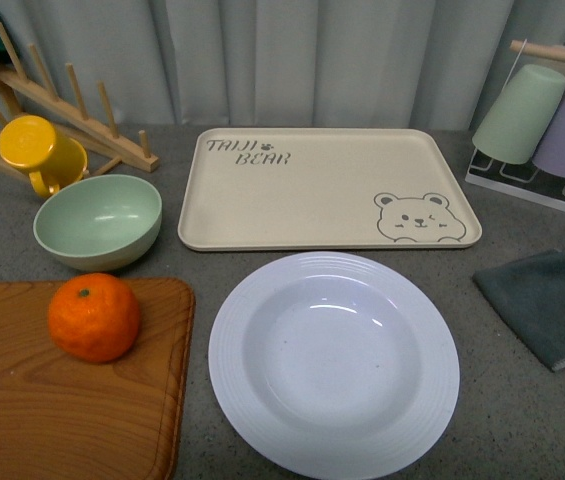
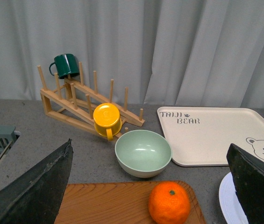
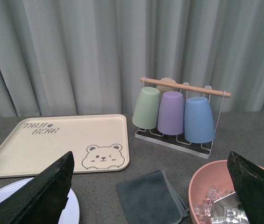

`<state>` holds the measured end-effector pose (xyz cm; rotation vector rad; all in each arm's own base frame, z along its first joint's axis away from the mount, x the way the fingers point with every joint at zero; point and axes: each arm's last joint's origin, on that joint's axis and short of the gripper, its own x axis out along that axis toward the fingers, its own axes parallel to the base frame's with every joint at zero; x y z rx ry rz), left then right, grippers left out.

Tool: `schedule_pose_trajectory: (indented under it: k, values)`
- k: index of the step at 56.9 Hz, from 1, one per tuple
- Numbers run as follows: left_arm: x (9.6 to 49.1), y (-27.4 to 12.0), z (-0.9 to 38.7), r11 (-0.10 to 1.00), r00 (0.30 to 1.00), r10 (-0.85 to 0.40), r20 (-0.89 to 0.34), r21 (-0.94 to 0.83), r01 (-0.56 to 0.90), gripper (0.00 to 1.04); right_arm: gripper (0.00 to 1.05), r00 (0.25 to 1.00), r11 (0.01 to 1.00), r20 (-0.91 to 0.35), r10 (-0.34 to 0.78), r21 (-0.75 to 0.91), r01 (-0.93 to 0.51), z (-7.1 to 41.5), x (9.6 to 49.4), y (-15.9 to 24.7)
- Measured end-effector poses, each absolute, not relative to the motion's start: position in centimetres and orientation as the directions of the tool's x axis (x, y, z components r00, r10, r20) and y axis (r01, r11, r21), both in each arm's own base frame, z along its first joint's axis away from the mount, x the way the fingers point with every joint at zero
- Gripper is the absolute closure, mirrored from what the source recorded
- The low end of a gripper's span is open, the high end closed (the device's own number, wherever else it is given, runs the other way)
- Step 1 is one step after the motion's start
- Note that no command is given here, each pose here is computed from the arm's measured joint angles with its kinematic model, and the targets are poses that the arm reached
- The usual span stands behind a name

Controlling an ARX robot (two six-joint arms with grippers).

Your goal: Place orange and plate with both arms

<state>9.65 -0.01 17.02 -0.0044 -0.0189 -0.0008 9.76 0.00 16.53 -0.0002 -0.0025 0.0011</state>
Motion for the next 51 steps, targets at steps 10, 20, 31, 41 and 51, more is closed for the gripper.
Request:
schedule_pose_trajectory:
  k: [10, 20, 31, 41, 51]
  values:
    - [9.65, -0.02, 17.02, 1.0, 1.0, -0.001, 0.019, -0.004, 0.001, 0.06, 0.09, 1.0, 1.0, 0.002, 0.001, 0.0, -0.001, 16.53, 9.76, 0.0]
    - [9.65, -0.02, 17.02, 1.0, 1.0, -0.001, 0.019, -0.004, 0.001, 0.06, 0.09, 1.0, 1.0, 0.002, 0.001, 0.0, -0.001, 16.53, 9.76, 0.0]
    - [9.65, -0.02, 17.02, 1.0, 1.0, -0.001, 0.019, -0.004, 0.001, 0.06, 0.09, 1.0, 1.0, 0.002, 0.001, 0.0, -0.001, 16.53, 9.76, 0.0]
    - [9.65, -0.02, 17.02, 1.0, 1.0, -0.001, 0.019, -0.004, 0.001, 0.06, 0.09, 1.0, 1.0, 0.002, 0.001, 0.0, -0.001, 16.53, 9.76, 0.0]
    - [9.65, -0.02, 17.02, 1.0, 1.0, -0.001, 0.019, -0.004, 0.001, 0.06, 0.09, 1.0, 1.0, 0.002, 0.001, 0.0, -0.001, 16.53, 9.76, 0.0]
